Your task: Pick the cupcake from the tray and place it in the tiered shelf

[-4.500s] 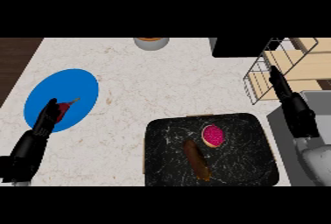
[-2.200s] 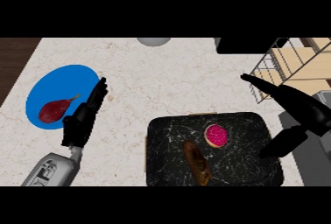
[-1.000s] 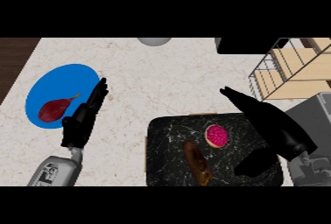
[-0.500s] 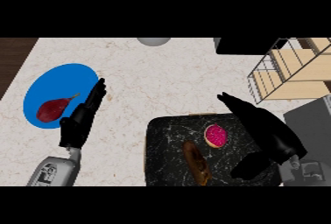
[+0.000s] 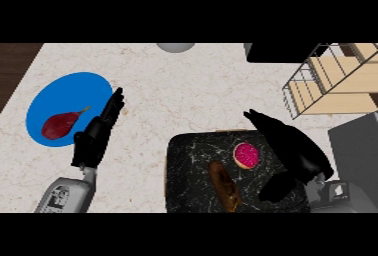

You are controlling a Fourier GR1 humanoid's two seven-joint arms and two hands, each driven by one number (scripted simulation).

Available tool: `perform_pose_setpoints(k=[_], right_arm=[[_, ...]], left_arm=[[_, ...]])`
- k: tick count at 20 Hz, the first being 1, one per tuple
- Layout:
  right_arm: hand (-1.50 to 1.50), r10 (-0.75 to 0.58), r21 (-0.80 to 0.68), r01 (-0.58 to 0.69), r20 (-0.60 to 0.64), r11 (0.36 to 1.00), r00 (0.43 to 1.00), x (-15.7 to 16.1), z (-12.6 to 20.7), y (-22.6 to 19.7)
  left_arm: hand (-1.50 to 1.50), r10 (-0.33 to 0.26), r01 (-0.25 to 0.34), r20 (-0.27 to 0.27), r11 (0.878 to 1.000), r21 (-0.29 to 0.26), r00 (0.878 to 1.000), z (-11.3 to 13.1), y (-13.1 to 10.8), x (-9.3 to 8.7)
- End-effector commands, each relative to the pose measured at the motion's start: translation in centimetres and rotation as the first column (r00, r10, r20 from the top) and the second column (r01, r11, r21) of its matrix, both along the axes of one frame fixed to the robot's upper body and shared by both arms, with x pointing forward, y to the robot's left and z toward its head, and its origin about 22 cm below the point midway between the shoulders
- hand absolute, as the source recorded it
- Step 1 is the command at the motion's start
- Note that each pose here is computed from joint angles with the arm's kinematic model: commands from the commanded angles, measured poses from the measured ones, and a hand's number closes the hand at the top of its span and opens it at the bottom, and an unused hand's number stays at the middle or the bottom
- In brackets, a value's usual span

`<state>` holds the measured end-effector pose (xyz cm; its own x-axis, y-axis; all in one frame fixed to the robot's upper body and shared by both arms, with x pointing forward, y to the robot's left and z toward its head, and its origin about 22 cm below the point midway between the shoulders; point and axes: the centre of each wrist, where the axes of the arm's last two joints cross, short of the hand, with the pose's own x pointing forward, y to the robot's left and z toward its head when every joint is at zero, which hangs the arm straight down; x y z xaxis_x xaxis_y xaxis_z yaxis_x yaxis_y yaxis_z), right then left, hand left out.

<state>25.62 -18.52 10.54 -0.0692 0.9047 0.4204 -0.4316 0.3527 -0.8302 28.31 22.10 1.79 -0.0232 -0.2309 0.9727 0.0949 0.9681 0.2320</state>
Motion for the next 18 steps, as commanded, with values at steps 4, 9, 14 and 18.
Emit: perform_pose_setpoints(k=[4,9,14,18], right_arm=[[-1.5,-0.001,-0.003,0.001,-0.006,1.0,1.0,1.1,-2.0,0.0],[-1.5,-0.031,-0.02,0.031,-0.015,0.999,0.999,1.6,-3.5,0.6],[-1.5,-0.032,-0.026,0.031,-0.014,0.999,0.999,1.7,-3.7,2.1],[-1.5,-0.023,-0.048,0.022,-0.027,0.999,0.999,1.2,-4.8,0.7]], left_arm=[[0.0,-0.001,0.001,0.002,1.0,0.002,1.0,0.9,0.2,0.7],[0.0,0.005,-0.005,0.002,1.0,-0.011,1.0,-0.3,1.4,0.7],[0.0,-0.003,0.003,0.004,1.0,0.008,1.0,-1.9,-0.7,-0.8],[0.0,-0.001,0.001,-0.014,1.0,0.007,1.0,0.3,0.4,0.3]])
